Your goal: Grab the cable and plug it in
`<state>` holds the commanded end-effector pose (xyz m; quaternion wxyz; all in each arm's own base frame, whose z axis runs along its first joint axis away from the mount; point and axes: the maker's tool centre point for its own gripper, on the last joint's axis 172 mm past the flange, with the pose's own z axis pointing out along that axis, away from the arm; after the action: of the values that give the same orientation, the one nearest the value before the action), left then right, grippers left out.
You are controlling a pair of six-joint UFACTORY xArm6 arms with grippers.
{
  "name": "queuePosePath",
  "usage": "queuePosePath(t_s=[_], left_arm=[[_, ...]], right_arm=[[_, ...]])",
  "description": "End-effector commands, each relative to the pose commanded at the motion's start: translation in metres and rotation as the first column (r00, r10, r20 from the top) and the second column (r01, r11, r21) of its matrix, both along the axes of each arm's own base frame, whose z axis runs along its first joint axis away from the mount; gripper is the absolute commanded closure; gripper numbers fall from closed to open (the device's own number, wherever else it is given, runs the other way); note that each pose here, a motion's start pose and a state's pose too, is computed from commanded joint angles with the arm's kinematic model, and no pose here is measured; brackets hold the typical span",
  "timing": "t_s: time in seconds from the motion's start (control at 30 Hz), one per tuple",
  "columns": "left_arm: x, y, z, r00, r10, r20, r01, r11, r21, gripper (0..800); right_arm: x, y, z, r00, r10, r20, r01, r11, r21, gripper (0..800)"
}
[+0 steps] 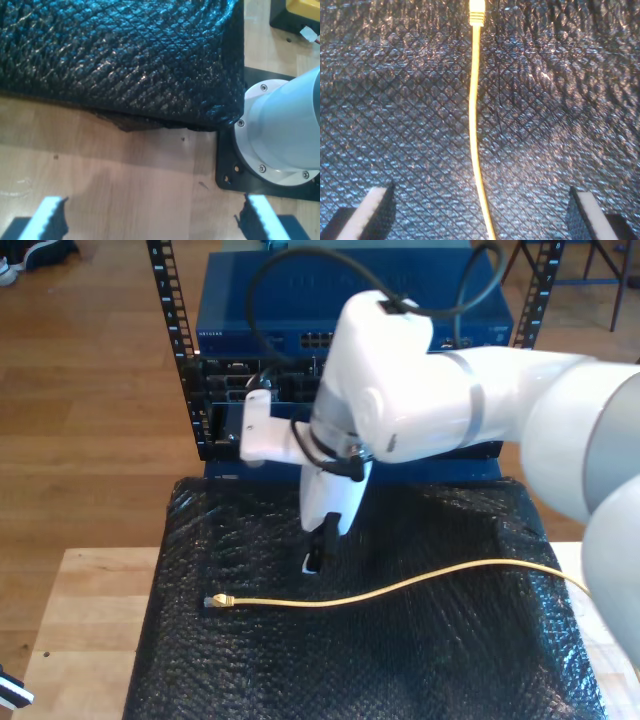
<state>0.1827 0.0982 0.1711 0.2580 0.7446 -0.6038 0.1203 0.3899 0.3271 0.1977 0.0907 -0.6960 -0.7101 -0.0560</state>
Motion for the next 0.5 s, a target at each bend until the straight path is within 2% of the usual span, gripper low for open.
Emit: queuePosePath(t_s=[0.2, 0.37, 0.5], left_arm=[[0.001, 0.001, 0.0, 1.0, 0.018, -0.012, -0.018, 1.0, 0.003, 0], [0.007, -0.005, 0.0, 0.999, 0.04, -0.015, -0.04, 0.999, -0.01, 0], [0.011, -0.001, -0.004, 0.998, 0.062, -0.02, -0.062, 0.998, 0.001, 0]], right_arm=[[-0.009, 0.016, -0.01, 1.0, -0.009, -0.021, 0.009, 1.0, -0.013, 4], [-0.004, 0.029, -0.006, 1.0, -0.002, 0.004, 0.002, 1.0, 0.003, 4], [0.0, 0.032, -0.011, 0.999, -0.037, -0.006, 0.037, 0.999, -0.004, 4]])
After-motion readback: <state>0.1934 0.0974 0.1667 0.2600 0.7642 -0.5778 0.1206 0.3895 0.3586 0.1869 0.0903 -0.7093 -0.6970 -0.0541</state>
